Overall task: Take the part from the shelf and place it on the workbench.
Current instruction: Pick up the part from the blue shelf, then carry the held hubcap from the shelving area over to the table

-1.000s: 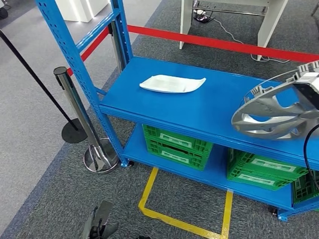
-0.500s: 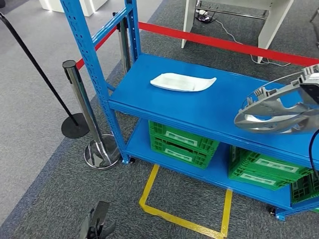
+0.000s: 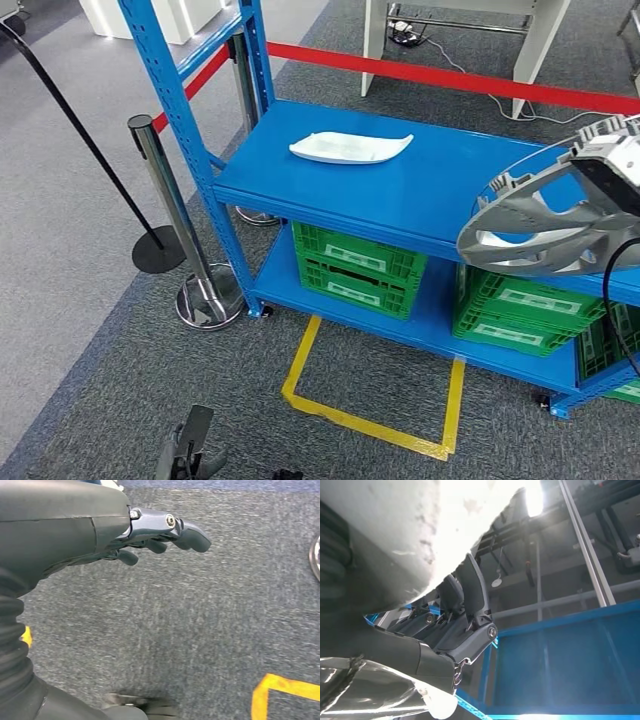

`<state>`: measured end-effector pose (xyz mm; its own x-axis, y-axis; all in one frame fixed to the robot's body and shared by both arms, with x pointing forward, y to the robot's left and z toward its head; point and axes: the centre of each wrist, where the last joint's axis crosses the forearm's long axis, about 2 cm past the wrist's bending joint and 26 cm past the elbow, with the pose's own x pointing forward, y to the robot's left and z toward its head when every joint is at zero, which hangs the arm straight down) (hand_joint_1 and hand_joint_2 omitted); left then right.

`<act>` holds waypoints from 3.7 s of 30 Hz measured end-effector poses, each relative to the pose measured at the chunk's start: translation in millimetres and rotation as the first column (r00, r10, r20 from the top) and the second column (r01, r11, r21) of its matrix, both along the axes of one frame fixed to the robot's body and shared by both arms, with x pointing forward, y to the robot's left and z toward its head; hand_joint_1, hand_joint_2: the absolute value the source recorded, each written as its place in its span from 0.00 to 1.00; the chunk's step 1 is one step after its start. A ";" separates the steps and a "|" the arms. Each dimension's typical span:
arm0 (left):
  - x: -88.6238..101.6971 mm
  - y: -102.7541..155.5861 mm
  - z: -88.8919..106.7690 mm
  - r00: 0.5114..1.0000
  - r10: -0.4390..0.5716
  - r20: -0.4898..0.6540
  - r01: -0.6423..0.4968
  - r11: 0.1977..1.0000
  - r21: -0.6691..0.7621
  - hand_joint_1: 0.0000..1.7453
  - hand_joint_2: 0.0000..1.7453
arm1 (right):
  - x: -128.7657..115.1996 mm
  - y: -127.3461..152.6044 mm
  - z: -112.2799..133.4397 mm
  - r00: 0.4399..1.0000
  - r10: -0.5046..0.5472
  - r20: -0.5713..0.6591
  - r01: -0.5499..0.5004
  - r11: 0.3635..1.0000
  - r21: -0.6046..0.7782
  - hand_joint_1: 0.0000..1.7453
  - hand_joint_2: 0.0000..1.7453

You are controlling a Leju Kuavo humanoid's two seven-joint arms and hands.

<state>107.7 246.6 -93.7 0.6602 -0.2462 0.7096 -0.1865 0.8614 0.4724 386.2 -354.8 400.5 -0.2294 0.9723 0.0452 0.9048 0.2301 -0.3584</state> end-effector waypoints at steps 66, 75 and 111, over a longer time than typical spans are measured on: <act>5.1 11.9 0.4 0.998 0.070 0.006 -0.070 0.998 0.009 0.00 1.00 | 25.5 37.7 62.8 0.998 -0.060 -0.009 0.059 0.994 -0.091 1.00 1.00; 7.2 14.9 0.5 0.998 0.061 0.034 -0.061 0.998 0.001 0.00 1.00 | 28.2 35.0 70.7 0.999 -0.043 -0.016 0.042 0.998 -0.057 1.00 1.00; -16.4 20.0 -5.4 0.995 0.103 -0.011 -0.103 0.995 -0.008 0.00 1.00 | 33.6 25.6 51.9 0.995 -0.039 -0.090 0.039 0.999 -0.002 1.00 1.00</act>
